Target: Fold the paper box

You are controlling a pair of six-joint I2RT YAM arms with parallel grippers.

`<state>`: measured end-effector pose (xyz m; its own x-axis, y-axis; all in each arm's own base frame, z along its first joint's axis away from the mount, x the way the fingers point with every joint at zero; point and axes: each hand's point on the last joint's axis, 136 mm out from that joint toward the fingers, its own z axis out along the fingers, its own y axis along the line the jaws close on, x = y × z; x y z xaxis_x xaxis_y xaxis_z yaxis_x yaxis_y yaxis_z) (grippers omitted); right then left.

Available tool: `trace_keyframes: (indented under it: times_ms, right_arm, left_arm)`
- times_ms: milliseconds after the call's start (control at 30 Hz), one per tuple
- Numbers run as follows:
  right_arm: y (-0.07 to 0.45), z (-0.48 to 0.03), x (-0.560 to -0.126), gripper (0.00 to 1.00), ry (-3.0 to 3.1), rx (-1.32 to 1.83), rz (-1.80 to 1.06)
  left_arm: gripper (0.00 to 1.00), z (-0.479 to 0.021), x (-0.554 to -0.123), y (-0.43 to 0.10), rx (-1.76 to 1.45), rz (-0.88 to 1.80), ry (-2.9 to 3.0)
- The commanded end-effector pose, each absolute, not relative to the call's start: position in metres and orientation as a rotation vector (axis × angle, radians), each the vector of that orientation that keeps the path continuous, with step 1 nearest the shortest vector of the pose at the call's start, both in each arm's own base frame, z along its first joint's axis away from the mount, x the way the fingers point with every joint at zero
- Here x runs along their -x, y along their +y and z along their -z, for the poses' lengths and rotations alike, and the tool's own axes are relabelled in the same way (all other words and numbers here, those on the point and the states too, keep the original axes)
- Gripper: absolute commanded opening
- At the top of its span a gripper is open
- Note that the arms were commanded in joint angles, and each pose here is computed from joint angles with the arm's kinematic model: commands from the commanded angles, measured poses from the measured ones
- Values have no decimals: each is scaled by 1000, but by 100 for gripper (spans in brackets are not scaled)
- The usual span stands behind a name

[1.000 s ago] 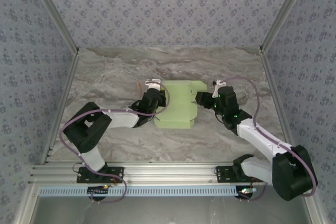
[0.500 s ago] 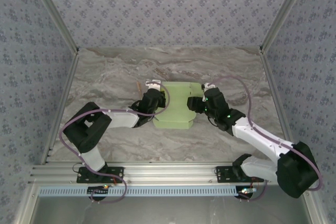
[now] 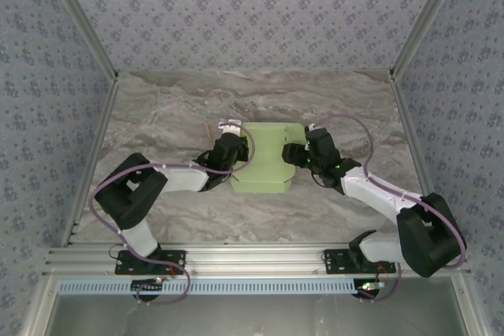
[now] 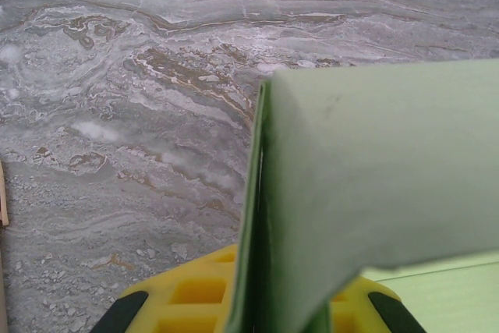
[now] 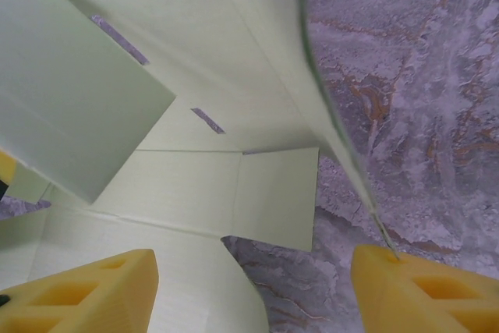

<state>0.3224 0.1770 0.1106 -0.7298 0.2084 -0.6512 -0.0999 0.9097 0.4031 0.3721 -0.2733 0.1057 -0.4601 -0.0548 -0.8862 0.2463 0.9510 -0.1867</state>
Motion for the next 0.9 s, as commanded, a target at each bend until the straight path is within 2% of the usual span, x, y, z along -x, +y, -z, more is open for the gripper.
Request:
trace_keyframes:
  times_ms: [0,300,600,867]
  right_arm:
    - [187,-121,-334,68,2290,-70,-609]
    - [196,-127,-345,67,2243,-49,-664]
    - [218,-152,-342,59,2152,101,-713]
    - [234,-151,-335,50,2132,194,-732]
  left_arm:
    - [2,-116,-374,-279,-148,362,1997]
    - [2,-116,-375,-280,-149,365,1997]
    - [2,-114,-375,-282,-152,369,2002]
    - [2,-112,-375,-283,-154,373,2008]
